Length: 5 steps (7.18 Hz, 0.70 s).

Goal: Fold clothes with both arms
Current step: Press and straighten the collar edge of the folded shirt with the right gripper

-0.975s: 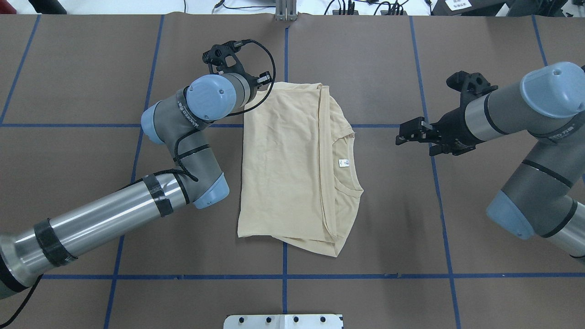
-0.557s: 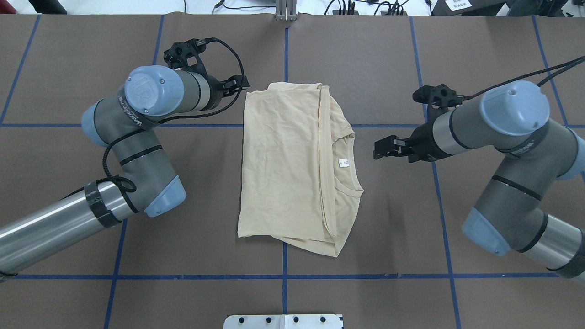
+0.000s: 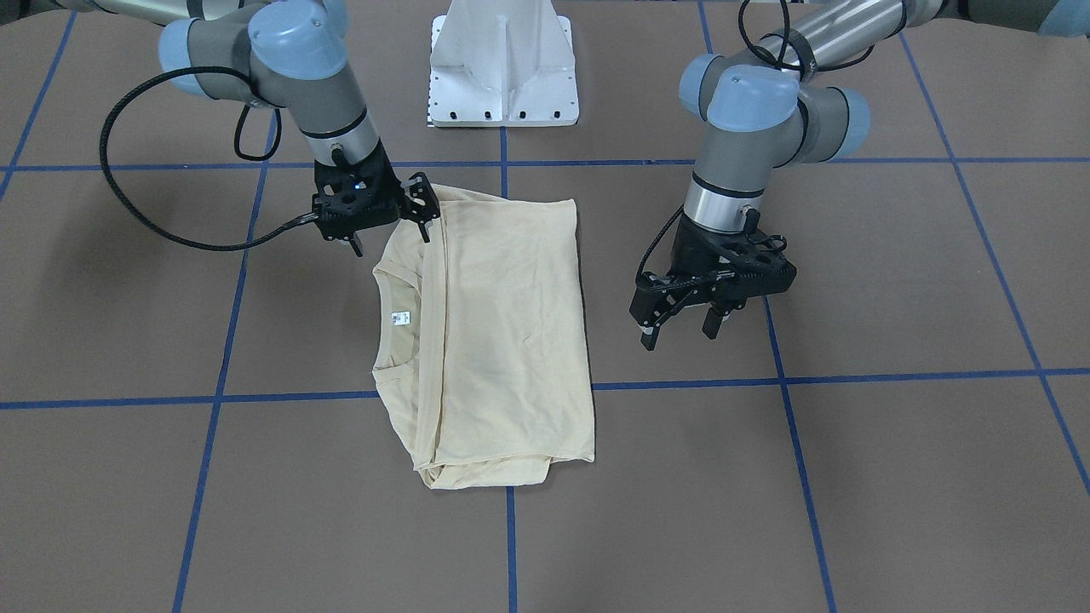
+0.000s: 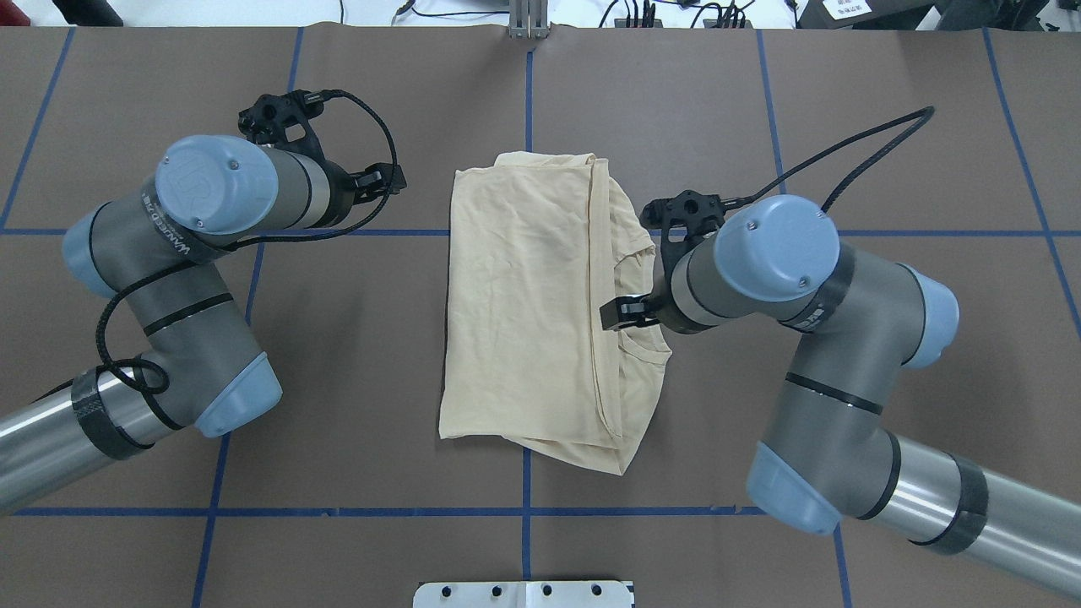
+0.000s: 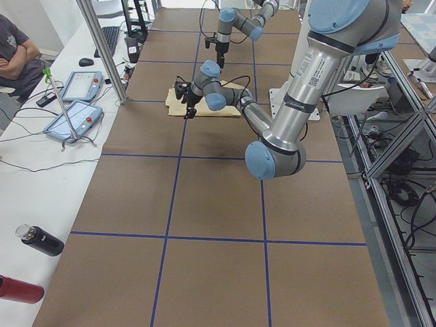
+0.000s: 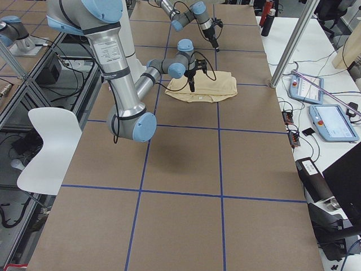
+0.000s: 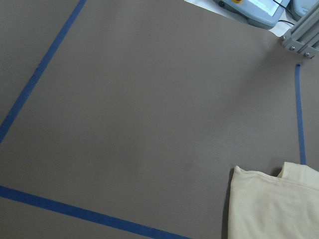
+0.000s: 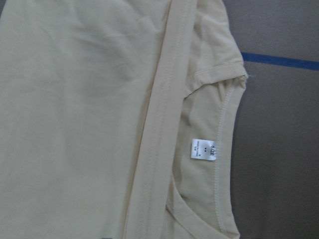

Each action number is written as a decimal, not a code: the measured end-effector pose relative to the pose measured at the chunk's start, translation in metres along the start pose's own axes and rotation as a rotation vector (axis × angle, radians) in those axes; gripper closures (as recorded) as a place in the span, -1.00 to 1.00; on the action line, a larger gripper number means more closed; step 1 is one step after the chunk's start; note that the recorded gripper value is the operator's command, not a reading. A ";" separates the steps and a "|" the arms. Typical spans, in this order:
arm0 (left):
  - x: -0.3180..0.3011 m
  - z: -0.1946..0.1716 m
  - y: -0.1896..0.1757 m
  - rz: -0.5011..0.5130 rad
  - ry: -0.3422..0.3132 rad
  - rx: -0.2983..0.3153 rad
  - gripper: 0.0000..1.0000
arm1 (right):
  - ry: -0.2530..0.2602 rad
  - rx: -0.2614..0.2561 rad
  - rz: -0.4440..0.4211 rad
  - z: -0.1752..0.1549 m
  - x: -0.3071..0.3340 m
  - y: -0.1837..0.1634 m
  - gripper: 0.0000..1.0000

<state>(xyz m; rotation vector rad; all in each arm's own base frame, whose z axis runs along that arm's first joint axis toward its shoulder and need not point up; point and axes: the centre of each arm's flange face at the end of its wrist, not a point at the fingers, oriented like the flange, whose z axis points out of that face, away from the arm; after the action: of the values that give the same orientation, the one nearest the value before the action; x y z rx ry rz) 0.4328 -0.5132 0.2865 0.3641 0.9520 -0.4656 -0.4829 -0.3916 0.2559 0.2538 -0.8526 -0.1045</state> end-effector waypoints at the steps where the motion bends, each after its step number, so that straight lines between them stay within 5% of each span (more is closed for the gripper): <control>1: -0.003 -0.001 0.001 0.004 -0.003 -0.001 -1.00 | 0.018 0.006 -0.058 0.007 -0.019 0.017 -0.51; 5: -0.005 0.002 0.002 0.006 -0.010 -0.005 -1.00 | 0.067 0.013 -0.192 0.035 -0.057 0.075 0.12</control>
<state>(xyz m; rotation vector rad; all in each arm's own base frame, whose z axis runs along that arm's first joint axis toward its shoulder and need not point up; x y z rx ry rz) 0.4326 -0.5108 0.2922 0.3594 0.9419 -0.4591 -0.5481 -0.3145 0.2560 0.3497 -0.7616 -0.2684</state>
